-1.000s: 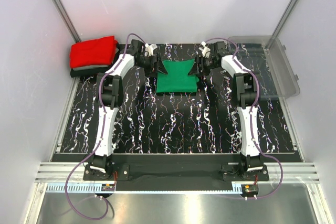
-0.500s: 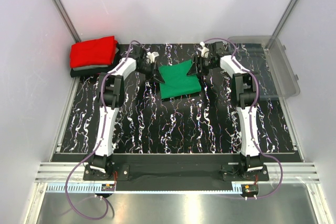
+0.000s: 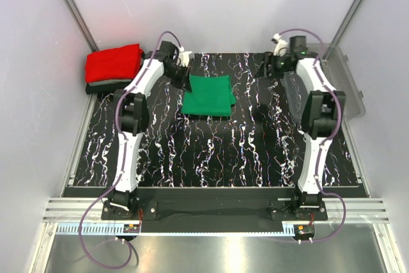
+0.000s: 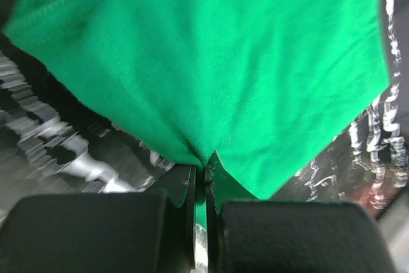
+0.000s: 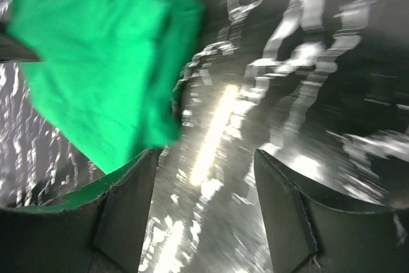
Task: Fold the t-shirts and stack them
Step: Neatly place the folded tshirt to the corner
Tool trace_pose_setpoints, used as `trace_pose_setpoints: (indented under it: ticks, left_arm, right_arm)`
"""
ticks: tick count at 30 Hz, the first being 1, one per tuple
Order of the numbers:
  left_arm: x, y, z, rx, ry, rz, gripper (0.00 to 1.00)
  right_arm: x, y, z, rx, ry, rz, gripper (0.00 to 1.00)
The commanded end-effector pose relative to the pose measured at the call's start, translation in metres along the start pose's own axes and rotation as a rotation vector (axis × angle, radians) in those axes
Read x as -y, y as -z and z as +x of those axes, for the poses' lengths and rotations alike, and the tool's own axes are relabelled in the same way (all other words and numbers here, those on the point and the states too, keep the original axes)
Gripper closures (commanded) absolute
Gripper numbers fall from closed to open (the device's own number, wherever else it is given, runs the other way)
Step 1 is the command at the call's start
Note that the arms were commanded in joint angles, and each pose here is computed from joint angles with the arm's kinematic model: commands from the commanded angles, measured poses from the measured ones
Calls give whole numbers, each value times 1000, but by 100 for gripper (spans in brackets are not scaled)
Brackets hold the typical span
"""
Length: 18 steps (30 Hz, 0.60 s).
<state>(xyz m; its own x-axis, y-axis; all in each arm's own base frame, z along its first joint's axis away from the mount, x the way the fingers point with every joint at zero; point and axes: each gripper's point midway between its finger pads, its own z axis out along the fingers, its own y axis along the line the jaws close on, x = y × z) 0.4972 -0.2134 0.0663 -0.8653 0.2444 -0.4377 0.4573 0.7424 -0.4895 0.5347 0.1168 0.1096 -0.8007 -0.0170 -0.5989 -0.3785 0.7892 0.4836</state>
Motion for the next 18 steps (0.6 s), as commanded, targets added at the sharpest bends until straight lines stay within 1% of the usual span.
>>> trace_pose_setpoints:
  ticks: [1,5,9,18]
  left_arm:
    - [4,82,-45,134,-216,-175,100]
    - [-4,116,-54,170,-258,-266,100]
    - [-21,146,-60,185,-309,-386,100]
    - [-53,194,-69,174,-410,-611,100]
  right_arm:
    - [-6,37,-18,53,89,70,30]
    - [-8,37,-8,36,73,57,30]
    - [-8,33,-2,26,54,42,30]
    - [-11,28,5,15,21,7,30]
